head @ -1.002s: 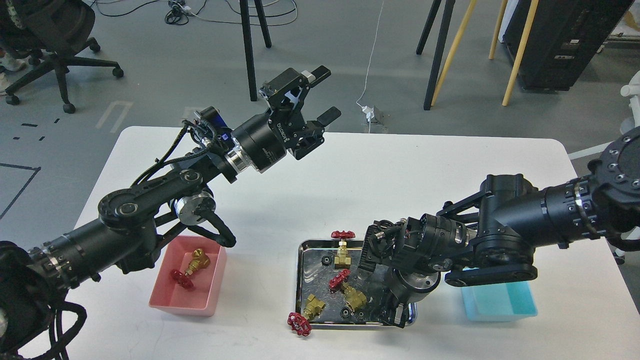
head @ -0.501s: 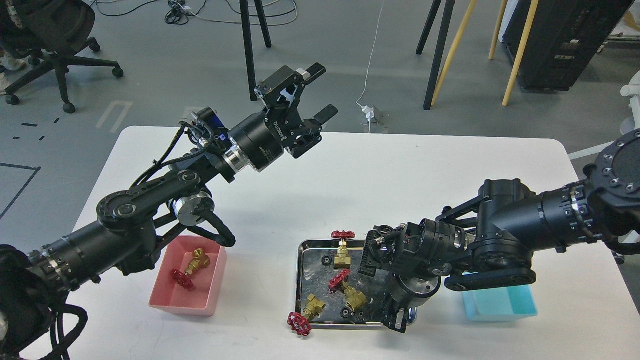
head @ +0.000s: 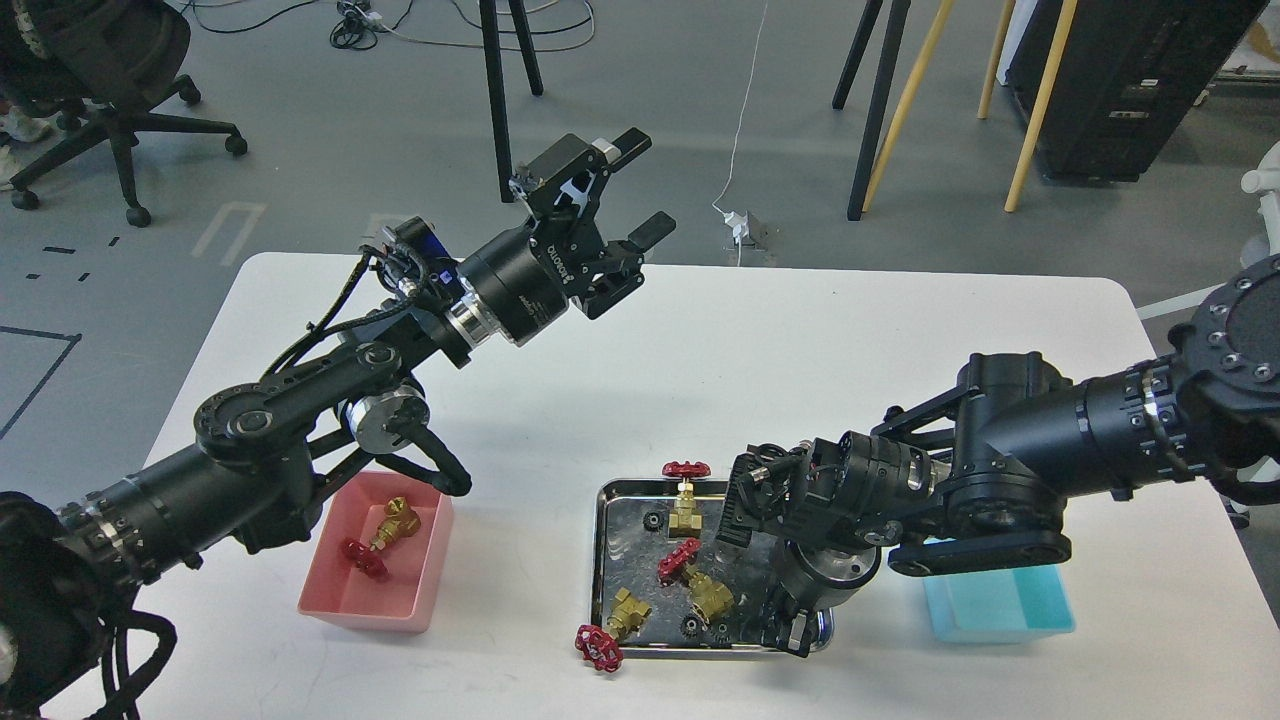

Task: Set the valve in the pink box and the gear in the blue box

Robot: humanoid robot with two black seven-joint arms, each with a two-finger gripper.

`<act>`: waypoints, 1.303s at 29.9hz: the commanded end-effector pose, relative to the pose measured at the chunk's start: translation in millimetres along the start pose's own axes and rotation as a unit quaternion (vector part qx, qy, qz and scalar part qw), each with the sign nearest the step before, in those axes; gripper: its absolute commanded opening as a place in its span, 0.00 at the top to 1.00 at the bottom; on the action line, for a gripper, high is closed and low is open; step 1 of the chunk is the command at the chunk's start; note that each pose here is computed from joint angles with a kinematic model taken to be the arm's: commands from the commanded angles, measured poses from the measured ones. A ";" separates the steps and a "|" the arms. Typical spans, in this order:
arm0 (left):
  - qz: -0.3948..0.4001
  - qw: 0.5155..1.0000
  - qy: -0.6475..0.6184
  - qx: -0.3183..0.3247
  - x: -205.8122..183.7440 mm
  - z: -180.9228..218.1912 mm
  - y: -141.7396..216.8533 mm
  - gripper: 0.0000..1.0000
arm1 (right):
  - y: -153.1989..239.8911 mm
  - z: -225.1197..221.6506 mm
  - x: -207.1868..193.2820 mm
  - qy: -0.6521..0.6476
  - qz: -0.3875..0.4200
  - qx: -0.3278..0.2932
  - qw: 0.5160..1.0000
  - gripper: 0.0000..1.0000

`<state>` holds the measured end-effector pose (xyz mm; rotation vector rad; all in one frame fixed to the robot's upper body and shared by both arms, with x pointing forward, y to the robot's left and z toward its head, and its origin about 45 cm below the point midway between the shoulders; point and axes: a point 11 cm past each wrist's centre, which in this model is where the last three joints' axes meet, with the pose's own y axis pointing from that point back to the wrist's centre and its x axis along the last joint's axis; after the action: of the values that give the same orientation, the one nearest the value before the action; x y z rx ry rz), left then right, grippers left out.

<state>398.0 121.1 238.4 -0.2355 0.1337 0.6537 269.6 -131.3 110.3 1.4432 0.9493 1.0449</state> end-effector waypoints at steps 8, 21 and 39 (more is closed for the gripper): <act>0.000 1.000 0.001 0.000 0.0 -0.6 0.4 0.09 | 6.2 4.0 4.4 -0.004 0.008 -0.004 1.000 0.93; 0.000 1.000 0.001 0.000 -0.1 -0.6 0.4 0.09 | 65.8 68.0 -9.8 -0.062 0.042 -0.078 0.994 0.94; 0.000 1.000 0.001 0.000 0.0 -0.6 0.4 0.09 | 105.8 94.0 -127.6 -0.207 0.042 -0.102 0.972 0.94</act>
<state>397.8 121.4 237.6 -0.2344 0.1350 0.6555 324.9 -286.4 197.1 1.4612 0.4777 0.8407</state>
